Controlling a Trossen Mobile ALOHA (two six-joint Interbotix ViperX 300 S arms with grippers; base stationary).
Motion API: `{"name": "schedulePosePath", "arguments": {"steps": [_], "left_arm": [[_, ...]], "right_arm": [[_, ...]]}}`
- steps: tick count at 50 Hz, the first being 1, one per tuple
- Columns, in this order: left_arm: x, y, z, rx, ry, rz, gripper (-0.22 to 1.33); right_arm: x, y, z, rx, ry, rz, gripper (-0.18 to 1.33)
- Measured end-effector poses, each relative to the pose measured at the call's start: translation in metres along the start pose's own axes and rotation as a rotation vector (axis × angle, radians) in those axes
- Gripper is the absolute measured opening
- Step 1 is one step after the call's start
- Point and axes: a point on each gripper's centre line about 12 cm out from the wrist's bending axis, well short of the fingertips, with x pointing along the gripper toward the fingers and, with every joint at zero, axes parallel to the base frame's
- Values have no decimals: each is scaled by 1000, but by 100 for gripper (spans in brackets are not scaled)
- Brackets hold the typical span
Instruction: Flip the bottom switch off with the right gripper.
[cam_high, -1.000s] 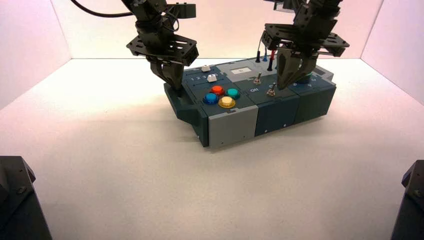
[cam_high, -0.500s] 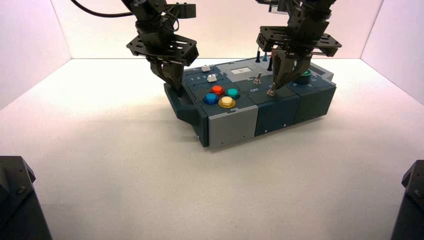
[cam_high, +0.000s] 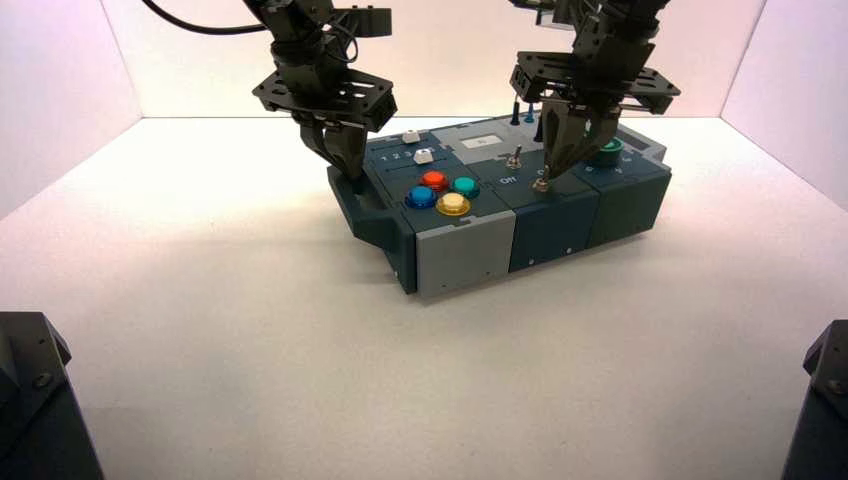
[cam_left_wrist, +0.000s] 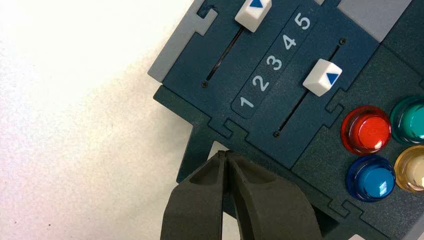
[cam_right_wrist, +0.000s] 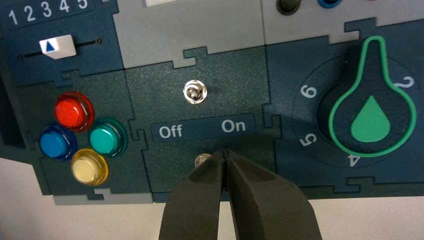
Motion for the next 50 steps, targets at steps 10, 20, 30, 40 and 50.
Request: {"name": "schedulePosePath", "arguments": {"steps": [10, 20, 30, 40, 50], "left_arm": [[1, 2, 0, -8, 1, 2, -16], [0, 3, 1, -10, -2, 3, -16], [0, 3, 1, -10, -2, 3, -16], [0, 3, 1, -10, -1, 3, -16], [0, 4, 1, -10, -1, 4, -16]], "right_arm": [[0, 2, -1, -1, 1, 5, -15], [0, 3, -1, 10, 5, 10, -15], [0, 4, -1, 20, 8, 17, -15], [0, 5, -2, 19, 15, 19, -15], [0, 12, -5, 8, 25, 26, -15]]}}
